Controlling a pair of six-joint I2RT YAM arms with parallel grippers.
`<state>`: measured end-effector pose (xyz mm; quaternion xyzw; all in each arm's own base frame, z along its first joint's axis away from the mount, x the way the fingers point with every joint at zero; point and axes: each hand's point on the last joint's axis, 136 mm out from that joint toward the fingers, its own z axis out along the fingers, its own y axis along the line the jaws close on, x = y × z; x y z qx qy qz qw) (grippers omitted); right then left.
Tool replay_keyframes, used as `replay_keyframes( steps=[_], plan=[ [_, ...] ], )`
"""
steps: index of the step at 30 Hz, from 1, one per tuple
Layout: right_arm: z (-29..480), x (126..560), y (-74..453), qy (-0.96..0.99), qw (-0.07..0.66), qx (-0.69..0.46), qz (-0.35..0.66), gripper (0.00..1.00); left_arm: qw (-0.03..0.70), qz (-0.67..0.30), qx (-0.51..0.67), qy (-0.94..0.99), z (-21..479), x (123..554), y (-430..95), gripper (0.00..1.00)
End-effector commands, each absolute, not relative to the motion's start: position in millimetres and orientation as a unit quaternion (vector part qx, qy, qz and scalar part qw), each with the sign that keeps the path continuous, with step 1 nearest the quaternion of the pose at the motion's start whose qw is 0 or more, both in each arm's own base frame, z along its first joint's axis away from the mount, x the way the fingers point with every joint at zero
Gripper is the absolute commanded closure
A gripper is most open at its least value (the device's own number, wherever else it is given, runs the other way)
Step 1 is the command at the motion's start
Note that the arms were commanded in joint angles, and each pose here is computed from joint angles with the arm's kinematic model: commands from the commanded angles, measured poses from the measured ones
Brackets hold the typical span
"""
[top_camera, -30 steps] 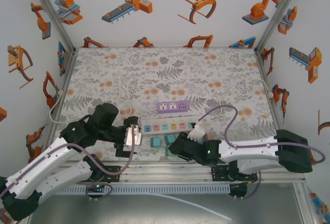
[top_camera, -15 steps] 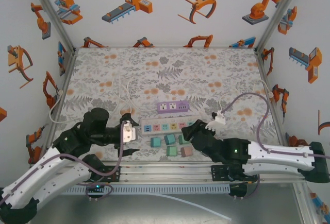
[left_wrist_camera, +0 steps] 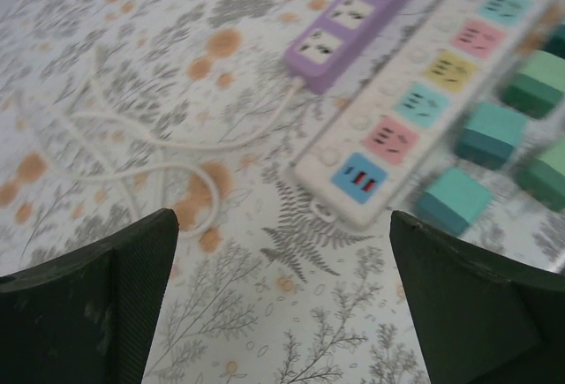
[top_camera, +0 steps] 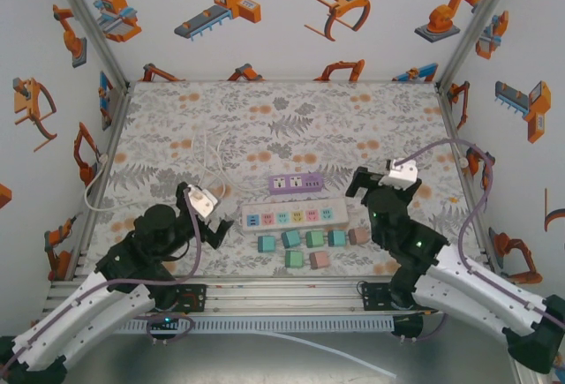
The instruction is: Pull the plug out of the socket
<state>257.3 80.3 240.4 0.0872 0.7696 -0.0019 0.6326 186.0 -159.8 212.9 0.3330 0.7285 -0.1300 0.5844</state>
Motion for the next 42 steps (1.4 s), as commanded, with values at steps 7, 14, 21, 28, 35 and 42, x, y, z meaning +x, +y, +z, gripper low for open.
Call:
replay_keyframes(
  steps=[7,14,21,28,35,42],
  plan=[
    [198.0,331.6,35.0,0.815,0.571,0.052,-0.083,0.01,0.661,0.078,0.004,0.746,209.3,244.2,-36.7,0.03],
    [136.6,369.2,-15.4,0.833,0.530,0.053,-0.149,0.01,0.621,0.124,-0.084,0.769,164.3,274.1,6.6,0.03],
    [100.5,391.6,-30.2,0.823,0.552,0.065,-0.115,0.01,0.595,0.120,-0.075,0.791,134.1,318.3,8.2,0.03],
    [94.9,385.9,-18.4,0.800,0.598,0.030,-0.036,0.01,0.608,0.096,-0.066,0.785,129.6,362.0,13.2,0.03],
    [91.2,384.4,-48.1,0.808,0.573,0.107,-0.088,0.01,0.582,0.055,-0.064,0.808,93.8,388.7,16.3,0.03],
    [90.5,386.8,-44.2,0.811,0.572,0.096,-0.082,0.01,0.569,0.056,-0.071,0.817,91.9,394.5,19.5,0.03]
  ],
)
